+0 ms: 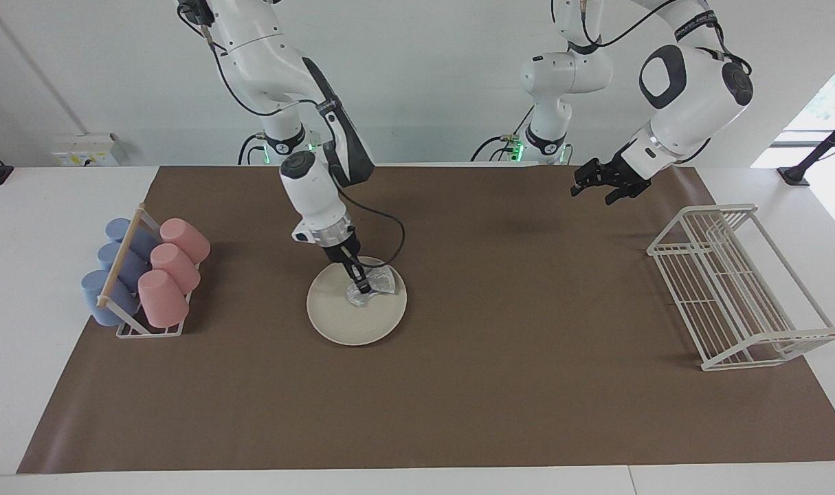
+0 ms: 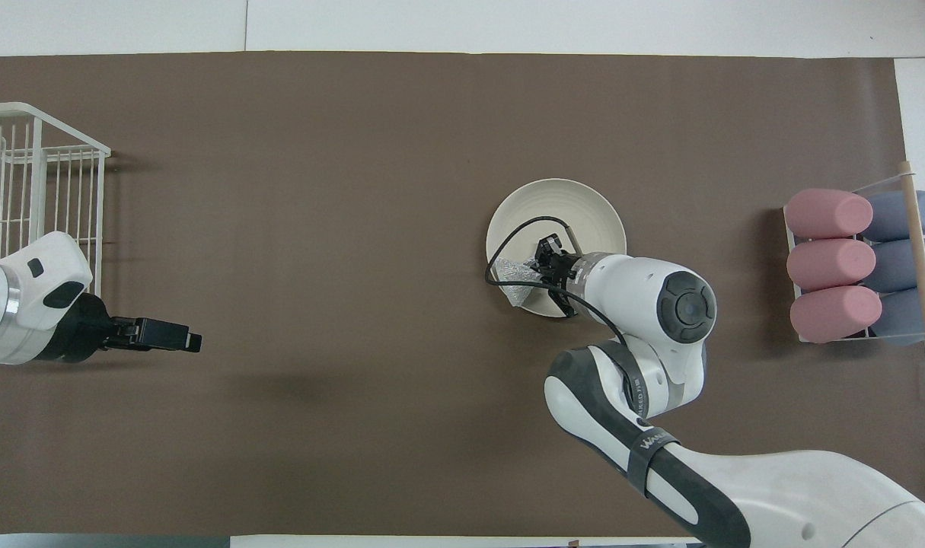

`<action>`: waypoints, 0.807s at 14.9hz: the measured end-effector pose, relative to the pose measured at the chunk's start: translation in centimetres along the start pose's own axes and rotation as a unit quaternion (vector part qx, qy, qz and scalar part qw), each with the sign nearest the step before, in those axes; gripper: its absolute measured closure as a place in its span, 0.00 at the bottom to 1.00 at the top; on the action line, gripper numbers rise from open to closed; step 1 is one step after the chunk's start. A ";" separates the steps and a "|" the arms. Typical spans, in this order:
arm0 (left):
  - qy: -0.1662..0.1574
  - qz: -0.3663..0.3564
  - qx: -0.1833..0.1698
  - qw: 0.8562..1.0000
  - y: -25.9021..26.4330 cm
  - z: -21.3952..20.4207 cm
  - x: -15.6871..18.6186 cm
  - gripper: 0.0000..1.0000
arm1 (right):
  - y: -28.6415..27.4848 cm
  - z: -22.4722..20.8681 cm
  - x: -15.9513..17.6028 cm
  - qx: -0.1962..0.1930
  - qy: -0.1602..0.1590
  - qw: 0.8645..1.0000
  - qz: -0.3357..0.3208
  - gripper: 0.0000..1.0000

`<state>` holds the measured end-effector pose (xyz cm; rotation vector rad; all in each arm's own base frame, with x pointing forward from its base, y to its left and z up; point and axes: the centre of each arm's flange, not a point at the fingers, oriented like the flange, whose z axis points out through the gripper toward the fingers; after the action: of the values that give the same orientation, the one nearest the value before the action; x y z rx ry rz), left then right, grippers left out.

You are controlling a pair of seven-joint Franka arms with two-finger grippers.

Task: Wipe plate with sponge
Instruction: 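Rub the scrubber around the plate surface with the right gripper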

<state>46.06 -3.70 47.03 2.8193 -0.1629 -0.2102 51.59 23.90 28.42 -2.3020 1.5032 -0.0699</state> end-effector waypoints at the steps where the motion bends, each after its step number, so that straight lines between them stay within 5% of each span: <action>1: 0.000 -0.001 0.000 1.000 0.0 0.0 0.0 0.00 | 0.0 0.1 0.0 0.002 0.000 1.000 -0.001 0.91; 8: 0.000 -0.026 0.000 1.000 0.1 0.0 0.0 0.00 | 0.1 -1.6 8.8 0.011 0.029 0.997 -0.077 0.91; 12: 0.001 -0.030 0.001 1.000 0.1 0.0 0.1 0.00 | 0.1 -1.6 9.1 0.011 0.030 0.996 -0.087 0.91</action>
<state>46.10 -3.80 47.05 2.8281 -0.0776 -0.2196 54.92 15.27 28.33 -2.4267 1.3194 -0.2035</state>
